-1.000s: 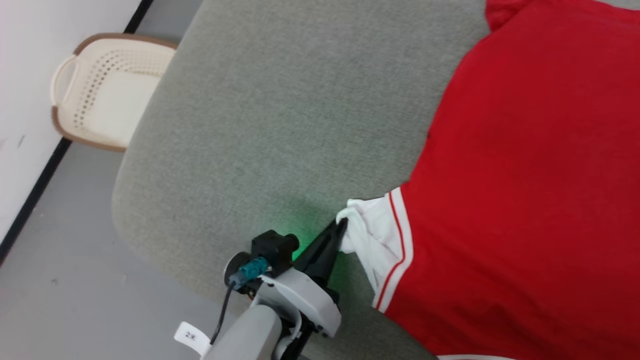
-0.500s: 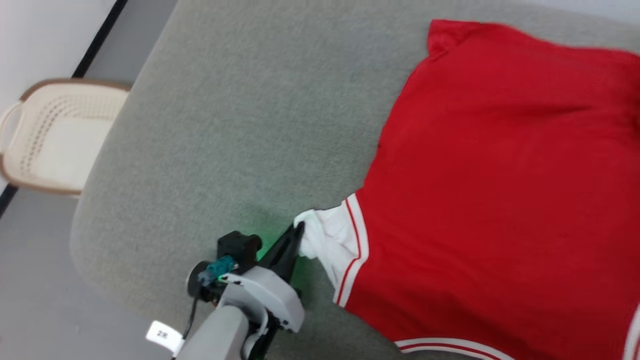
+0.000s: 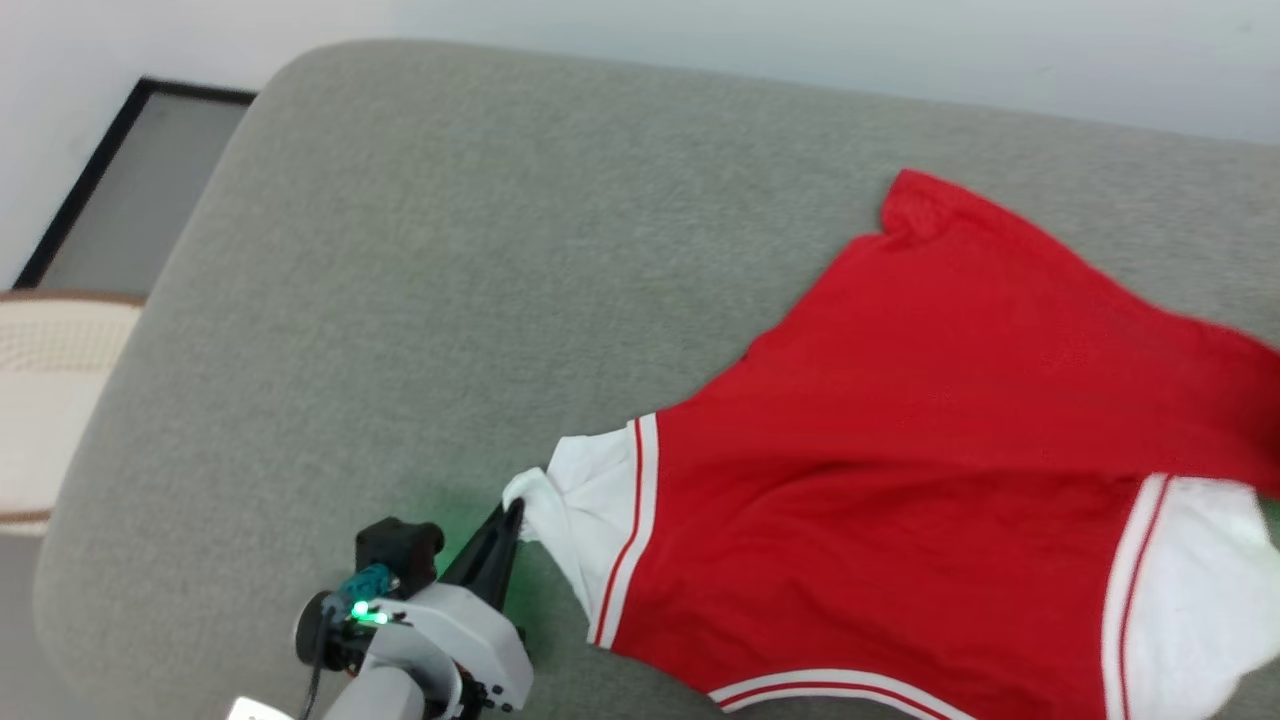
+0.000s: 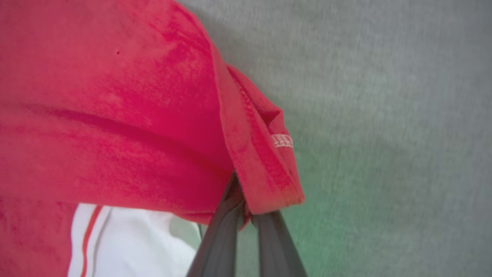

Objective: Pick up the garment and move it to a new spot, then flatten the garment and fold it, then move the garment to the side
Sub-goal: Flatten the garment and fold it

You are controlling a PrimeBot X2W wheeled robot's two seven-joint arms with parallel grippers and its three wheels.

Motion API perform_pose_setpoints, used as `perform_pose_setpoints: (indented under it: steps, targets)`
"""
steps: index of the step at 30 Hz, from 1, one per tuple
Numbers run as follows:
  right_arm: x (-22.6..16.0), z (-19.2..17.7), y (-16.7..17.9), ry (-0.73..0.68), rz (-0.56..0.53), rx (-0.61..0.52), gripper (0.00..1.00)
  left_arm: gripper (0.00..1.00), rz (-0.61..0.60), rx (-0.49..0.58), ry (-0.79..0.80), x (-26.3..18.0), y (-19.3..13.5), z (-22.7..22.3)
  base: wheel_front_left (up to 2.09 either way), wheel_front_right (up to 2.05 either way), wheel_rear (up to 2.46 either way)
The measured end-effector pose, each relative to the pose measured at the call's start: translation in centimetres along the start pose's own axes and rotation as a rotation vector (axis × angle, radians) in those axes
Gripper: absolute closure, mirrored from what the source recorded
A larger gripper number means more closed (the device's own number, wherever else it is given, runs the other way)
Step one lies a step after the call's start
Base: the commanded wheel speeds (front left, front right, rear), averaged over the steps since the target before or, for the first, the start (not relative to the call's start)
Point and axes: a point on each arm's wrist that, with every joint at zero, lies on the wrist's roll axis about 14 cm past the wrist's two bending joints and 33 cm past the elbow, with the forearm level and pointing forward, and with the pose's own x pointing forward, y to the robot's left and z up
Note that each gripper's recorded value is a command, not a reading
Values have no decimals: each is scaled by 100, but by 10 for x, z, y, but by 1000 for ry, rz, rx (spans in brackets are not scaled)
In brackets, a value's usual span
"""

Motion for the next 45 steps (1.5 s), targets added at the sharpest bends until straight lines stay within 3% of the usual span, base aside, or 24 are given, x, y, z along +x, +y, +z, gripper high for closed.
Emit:
perform_pose_setpoints:
  steps: [14,25,26,27,28,29,38,45]
  targets:
    - [-52,-138,-1,49,25,227,100,100,-81,26,-34,9,-23,12,0,0,0]
    - [-36,-158,2,93,-21,287,100,100,-121,45,-6,33,-35,6,0,0,0]
    - [-32,-159,1,103,-27,286,97,100,-124,45,-2,34,-36,5,0,0,0]
    - [-29,-160,1,113,-32,287,83,100,-126,46,1,36,-36,4,0,0,0]
    - [-26,-161,1,121,-35,292,56,100,-127,48,5,36,-37,3,0,0,0]
    - [-24,-161,1,127,-40,290,0,100,-128,49,9,36,-37,2,0,0,0]
    - [-29,-148,3,106,-48,266,0,100,-123,53,2,26,-35,5,0,0,0]
    - [-61,-133,-2,-18,-73,218,0,100,-119,41,-16,14,-36,8,0,0,0]
